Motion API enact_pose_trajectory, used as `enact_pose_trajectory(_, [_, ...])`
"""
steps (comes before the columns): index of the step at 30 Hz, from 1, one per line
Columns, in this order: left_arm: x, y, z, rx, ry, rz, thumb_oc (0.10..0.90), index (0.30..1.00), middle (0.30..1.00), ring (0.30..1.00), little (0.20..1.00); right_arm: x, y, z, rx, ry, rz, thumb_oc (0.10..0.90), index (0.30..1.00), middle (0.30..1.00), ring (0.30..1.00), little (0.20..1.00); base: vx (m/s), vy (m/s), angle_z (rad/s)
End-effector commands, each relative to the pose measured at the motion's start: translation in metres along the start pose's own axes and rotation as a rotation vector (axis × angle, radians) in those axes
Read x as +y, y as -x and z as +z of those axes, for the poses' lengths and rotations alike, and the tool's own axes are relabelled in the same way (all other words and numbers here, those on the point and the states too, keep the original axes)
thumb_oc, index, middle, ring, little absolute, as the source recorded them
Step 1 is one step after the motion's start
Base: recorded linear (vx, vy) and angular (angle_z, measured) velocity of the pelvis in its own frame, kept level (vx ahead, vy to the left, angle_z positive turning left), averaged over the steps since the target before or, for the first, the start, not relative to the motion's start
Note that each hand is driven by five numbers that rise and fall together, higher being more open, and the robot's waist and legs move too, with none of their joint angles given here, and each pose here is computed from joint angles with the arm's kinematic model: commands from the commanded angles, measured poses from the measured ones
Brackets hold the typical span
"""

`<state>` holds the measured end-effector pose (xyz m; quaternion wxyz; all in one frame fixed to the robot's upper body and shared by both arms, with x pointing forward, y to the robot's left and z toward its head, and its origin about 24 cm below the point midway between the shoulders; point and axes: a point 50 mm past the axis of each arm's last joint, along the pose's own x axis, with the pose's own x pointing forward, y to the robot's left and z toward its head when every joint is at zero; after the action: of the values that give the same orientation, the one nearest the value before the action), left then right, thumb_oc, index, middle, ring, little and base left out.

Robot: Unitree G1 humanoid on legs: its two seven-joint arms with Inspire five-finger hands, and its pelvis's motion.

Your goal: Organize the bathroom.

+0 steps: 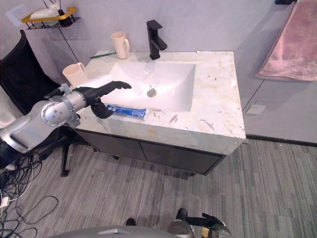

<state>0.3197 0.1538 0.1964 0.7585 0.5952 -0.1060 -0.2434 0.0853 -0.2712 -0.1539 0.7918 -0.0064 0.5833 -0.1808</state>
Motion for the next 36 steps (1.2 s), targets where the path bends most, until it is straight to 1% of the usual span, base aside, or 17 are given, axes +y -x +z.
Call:
enact_pose_trajectory(1, [0.067, 0.012, 0.003, 0.026, -0.163, 0.212, 0.8, 0.9, 0.9, 0.9, 0.9, -0.012, 0.001, -0.008, 0.027, 0.027, -0.029, 0.8, 0.9, 0.9, 0.9, 0.9, 0.0, 0.0, 0.0])
enact_pose_trajectory(7, [0.06, 0.008, -0.003, 0.052, -0.17, 0.173, 0.8, 0.9, 0.9, 0.9, 0.9, -0.014, 0.001, -0.01, 0.03, 0.031, -0.031, 0.8, 0.9, 0.9, 0.9, 0.9, 0.03, 0.019, -0.02])
enact_pose_trajectory(24, [0.046, -0.005, -0.009, 0.083, -0.146, 0.143, 0.8, 0.9, 0.9, 0.9, 0.9, -0.013, 0.002, -0.009, 0.02, 0.027, -0.027, 0.8, 0.9, 0.9, 0.9, 0.9, 0.02, 0.003, 0.0])
enact_pose_trajectory(28, [0.043, -0.007, -0.011, 0.091, -0.183, 0.149, 0.8, 0.9, 0.9, 0.9, 0.9, -0.014, 0.002, -0.012, 0.029, 0.027, -0.036, 0.8, 0.9, 0.9, 0.9, 0.9, 0.02, 0.007, -0.01])
enact_pose_trajectory(36, [0.039, -0.008, -0.013, 0.111, -0.202, 0.126, 0.8, 0.9, 0.9, 0.9, 0.9, -0.019, 0.003, -0.015, 0.03, 0.03, -0.038, 0.8, 0.9, 0.9, 0.9, 0.9, 0.0, 0.0, 0.0])
